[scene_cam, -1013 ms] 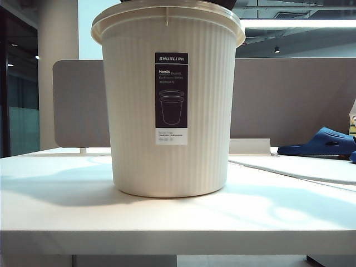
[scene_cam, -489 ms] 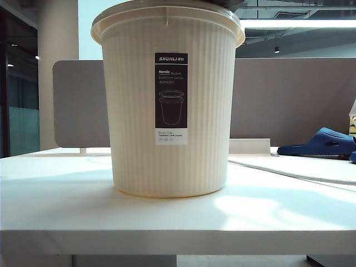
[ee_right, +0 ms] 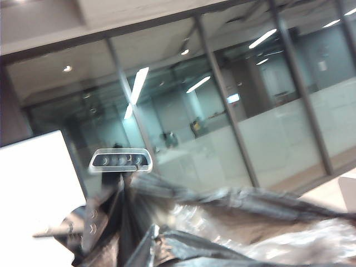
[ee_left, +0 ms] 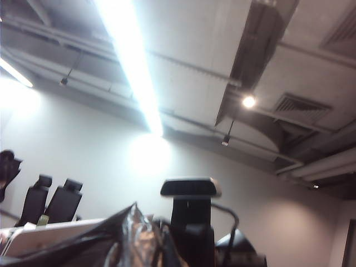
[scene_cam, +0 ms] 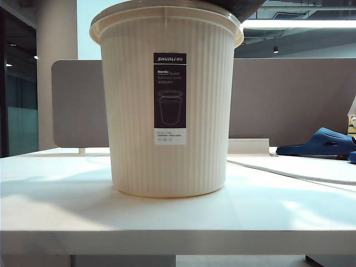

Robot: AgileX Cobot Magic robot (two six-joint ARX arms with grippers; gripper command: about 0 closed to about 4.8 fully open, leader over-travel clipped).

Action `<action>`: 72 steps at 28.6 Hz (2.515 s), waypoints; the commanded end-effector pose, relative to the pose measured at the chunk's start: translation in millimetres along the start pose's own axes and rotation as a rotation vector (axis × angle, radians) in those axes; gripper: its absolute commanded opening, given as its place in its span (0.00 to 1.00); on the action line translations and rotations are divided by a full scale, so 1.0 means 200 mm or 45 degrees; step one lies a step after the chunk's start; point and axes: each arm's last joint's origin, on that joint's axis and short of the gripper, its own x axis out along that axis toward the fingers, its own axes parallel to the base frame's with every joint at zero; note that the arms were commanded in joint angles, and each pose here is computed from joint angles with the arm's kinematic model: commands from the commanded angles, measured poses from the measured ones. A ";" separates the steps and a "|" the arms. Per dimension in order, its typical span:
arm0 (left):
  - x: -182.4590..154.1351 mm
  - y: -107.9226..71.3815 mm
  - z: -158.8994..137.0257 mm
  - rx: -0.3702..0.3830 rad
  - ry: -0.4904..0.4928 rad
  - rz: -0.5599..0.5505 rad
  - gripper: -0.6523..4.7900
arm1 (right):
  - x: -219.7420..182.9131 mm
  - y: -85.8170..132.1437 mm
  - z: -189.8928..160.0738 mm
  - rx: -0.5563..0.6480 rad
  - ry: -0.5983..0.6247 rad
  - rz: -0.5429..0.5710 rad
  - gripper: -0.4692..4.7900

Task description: Open the ring lid of the trash can, pull out the black garbage bag inside, and place it on the table.

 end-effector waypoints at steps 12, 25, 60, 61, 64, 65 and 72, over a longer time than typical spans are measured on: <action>0.21 0.00 -0.13 0.027 0.082 -0.171 0.11 | -0.15 -0.02 0.11 -0.078 -0.064 -0.148 0.08; 0.23 -0.01 -0.17 0.057 0.132 -0.224 0.11 | -0.23 -0.04 0.15 -0.121 -0.111 -0.234 0.08; 0.26 -0.09 -0.22 0.045 0.166 -0.376 0.30 | -0.41 -0.03 0.26 -0.217 -0.234 -0.386 0.08; 0.26 -0.09 -0.22 0.044 0.167 -0.375 0.30 | -0.41 -0.03 0.26 -0.217 -0.234 -0.386 0.08; 0.26 -0.09 -0.22 0.044 0.168 -0.375 0.30 | -0.41 -0.03 0.26 -0.218 -0.235 -0.387 0.08; 0.26 -0.09 -0.22 0.043 0.168 -0.375 0.30 | -0.41 -0.03 0.26 -0.218 -0.235 -0.387 0.08; 0.26 -0.09 -0.22 0.042 0.171 -0.375 0.40 | -0.41 -0.03 0.26 -0.218 -0.236 -0.387 0.08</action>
